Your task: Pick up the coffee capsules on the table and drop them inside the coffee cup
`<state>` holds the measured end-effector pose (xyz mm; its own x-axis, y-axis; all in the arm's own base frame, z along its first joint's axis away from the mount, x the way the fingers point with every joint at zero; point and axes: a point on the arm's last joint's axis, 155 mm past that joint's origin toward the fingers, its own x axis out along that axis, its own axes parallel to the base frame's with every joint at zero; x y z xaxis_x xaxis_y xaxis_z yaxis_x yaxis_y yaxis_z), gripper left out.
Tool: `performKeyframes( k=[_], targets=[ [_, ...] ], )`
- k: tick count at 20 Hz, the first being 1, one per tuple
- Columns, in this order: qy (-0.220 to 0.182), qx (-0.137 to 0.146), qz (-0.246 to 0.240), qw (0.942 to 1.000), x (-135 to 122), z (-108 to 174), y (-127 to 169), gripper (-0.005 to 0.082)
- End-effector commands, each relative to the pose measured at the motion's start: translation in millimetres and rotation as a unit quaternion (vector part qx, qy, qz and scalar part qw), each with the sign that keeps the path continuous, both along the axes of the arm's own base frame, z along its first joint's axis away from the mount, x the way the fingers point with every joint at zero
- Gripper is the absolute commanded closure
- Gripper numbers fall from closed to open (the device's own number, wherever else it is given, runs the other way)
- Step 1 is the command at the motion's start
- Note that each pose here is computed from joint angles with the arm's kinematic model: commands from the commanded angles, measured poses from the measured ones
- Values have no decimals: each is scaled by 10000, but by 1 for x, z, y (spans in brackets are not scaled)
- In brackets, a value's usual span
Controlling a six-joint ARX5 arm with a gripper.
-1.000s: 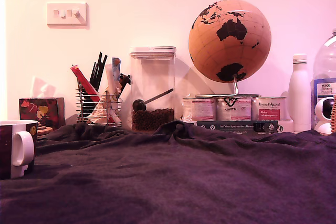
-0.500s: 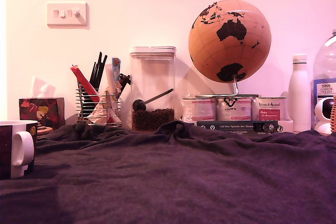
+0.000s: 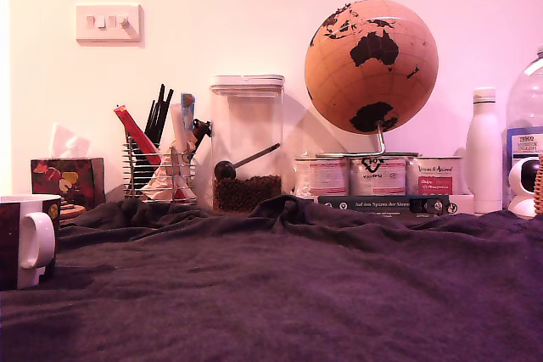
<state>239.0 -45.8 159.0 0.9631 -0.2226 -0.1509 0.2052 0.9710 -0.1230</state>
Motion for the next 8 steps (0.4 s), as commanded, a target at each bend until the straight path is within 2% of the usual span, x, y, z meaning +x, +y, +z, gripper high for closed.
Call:
performKeyframes(
  k=[1,8],
  targets=[
    [92,5,72,9999,-1,-12,3,793],
    [205,40,195,9996,-3,-19,7,793]
  ],
)
